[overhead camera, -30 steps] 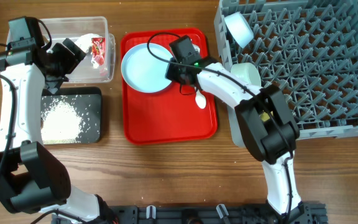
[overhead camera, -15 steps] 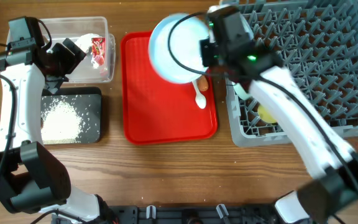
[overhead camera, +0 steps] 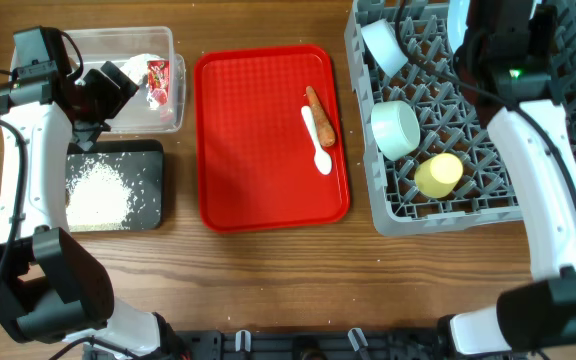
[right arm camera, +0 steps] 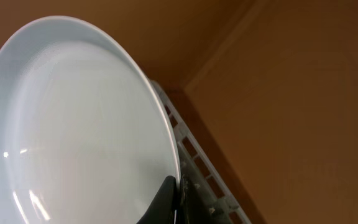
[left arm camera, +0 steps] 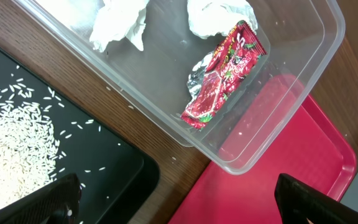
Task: Sort waste into correct bins and load items into the dishwasher rack
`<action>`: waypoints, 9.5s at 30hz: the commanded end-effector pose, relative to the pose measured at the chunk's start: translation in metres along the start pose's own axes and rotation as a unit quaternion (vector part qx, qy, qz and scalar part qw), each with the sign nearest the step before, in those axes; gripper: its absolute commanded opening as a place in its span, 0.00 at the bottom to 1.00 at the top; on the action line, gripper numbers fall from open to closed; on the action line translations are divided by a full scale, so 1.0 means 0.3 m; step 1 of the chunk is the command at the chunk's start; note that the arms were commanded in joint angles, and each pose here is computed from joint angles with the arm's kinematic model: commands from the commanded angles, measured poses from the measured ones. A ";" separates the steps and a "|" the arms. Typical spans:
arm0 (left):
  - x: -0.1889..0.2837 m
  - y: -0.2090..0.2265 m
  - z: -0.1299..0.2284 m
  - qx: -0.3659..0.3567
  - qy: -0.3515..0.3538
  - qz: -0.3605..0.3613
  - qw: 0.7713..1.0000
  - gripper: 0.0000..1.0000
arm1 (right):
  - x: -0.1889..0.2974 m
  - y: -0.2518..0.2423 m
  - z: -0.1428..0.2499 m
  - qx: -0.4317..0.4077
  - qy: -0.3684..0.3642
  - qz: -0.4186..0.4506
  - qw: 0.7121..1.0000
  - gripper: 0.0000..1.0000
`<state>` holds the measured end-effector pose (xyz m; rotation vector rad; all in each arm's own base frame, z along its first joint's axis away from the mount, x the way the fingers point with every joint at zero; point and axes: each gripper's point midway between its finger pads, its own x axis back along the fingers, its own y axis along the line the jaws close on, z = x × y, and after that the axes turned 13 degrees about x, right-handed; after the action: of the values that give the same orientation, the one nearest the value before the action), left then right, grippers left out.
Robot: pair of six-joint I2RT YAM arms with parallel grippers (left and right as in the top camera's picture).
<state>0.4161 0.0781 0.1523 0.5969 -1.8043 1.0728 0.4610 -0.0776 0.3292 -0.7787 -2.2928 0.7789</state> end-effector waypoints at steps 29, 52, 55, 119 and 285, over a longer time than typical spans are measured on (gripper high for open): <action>-0.015 0.006 0.006 -0.006 0.007 -0.002 1.000 1.00 | 0.442 0.425 -0.032 0.007 -0.085 -0.472 0.878 0.92; -0.205 -0.564 0.986 -0.274 0.139 0.052 0.950 0.93 | 0.268 0.177 0.216 -0.128 0.076 -0.456 0.878 0.98; -0.312 -0.600 0.983 -0.304 0.136 0.030 0.943 0.93 | 0.275 0.181 0.232 -0.126 0.086 -0.458 0.876 0.98; -0.052 -0.487 0.727 -0.242 0.079 -0.042 0.966 0.11 | 0.281 0.207 0.304 -0.113 0.126 -0.461 0.871 0.99; 0.165 0.082 0.232 -0.075 -0.026 -0.026 0.997 1.00 | 0.652 1.323 0.512 0.224 0.163 -0.571 0.773 0.04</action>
<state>0.3398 0.0298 0.1620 0.5936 -1.8485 0.8919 0.3516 0.2870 0.0174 0.7170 -1.6473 0.4384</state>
